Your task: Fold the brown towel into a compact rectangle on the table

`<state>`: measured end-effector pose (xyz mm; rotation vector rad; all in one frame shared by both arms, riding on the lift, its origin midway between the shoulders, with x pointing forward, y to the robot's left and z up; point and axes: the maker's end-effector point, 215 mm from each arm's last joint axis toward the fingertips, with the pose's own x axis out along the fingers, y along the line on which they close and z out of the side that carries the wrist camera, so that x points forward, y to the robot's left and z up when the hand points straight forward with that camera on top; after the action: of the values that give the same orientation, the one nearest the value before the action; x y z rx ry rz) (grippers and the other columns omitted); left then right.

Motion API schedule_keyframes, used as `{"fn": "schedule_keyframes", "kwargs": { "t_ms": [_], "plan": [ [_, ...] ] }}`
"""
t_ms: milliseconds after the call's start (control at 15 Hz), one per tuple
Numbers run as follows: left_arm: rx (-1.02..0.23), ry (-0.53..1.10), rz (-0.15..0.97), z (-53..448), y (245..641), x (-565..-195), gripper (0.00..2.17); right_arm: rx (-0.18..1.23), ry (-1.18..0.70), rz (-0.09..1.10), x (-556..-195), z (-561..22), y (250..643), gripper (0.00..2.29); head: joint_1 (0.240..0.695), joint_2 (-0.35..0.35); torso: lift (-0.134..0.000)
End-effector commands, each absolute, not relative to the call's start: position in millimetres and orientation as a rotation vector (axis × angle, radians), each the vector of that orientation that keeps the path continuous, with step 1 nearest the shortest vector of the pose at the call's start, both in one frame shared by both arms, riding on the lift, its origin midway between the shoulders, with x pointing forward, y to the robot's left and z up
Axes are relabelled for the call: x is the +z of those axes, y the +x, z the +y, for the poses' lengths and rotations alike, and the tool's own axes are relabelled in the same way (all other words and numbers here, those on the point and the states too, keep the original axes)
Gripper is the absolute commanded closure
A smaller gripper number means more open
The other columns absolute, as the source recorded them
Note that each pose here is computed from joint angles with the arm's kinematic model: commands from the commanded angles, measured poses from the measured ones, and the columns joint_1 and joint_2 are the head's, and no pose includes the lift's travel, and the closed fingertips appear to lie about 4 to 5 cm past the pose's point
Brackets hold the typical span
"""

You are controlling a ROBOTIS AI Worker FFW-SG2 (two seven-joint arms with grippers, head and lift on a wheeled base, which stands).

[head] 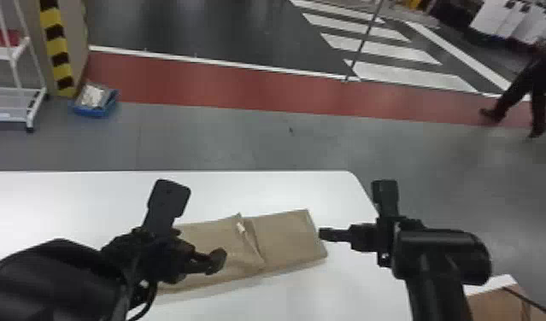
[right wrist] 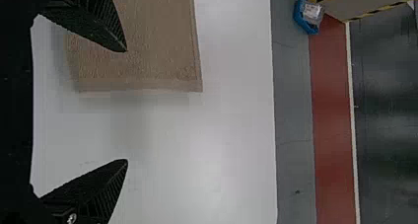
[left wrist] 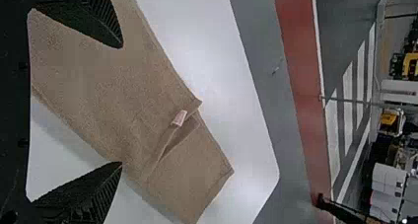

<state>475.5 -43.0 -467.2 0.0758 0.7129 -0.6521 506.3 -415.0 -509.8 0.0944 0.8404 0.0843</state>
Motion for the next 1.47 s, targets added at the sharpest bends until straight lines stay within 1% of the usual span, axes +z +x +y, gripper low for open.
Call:
{"fn": "schedule_keyframes", "kwargs": {
  "t_ms": [0, 133, 333, 533, 600, 667, 867, 933, 1067, 1400],
  "plan": [
    [-0.62, 0.022, 0.716, -25, 472, -468, 0.03, 0.16, 0.134, 0.845, -510, -363, 508, 0.08, 0.695, -0.35, 0.0],
    [-0.588, 0.001, 0.723, -2, 474, -473, 0.03, 0.217, 0.137, 0.847, -514, -326, 512, 0.08, 0.695, -0.35, 0.0],
    [-0.537, -0.036, 0.712, 31, 486, -475, 0.04, 0.288, 0.115, 0.846, -516, -279, 518, 0.08, 0.695, -0.35, 0.0],
    [-0.492, -0.053, 0.686, 65, 499, -481, 0.06, 0.33, 0.088, 0.861, -521, -249, 521, 0.08, 0.695, -0.274, 0.0],
    [-0.477, -0.063, 0.682, 75, 502, -483, 0.07, 0.335, 0.085, 0.863, -523, -243, 521, 0.09, 0.695, -0.255, 0.0],
    [-0.457, -0.073, 0.687, 87, 504, -488, 0.07, 0.335, 0.073, 0.875, -526, -241, 522, 0.09, 0.695, -0.212, 0.0],
    [-0.44, -0.096, 0.682, 103, 508, -494, 0.08, 0.323, 0.062, 0.903, -532, -242, 520, 0.11, 0.695, -0.171, 0.0],
    [-0.431, -0.097, 0.678, 108, 510, -493, 0.08, 0.314, 0.06, 0.921, -535, -244, 518, 0.12, 0.695, -0.161, 0.0],
    [-0.43, -0.107, 0.677, 113, 511, -493, 0.08, 0.281, 0.064, 0.994, -549, -250, 511, 0.12, 0.695, -0.151, 0.0],
    [-0.434, -0.112, 0.681, 113, 509, -495, 0.08, 0.294, 0.039, 0.99, -562, -238, 515, 0.13, 0.695, -0.143, 0.0]
  ]
}}
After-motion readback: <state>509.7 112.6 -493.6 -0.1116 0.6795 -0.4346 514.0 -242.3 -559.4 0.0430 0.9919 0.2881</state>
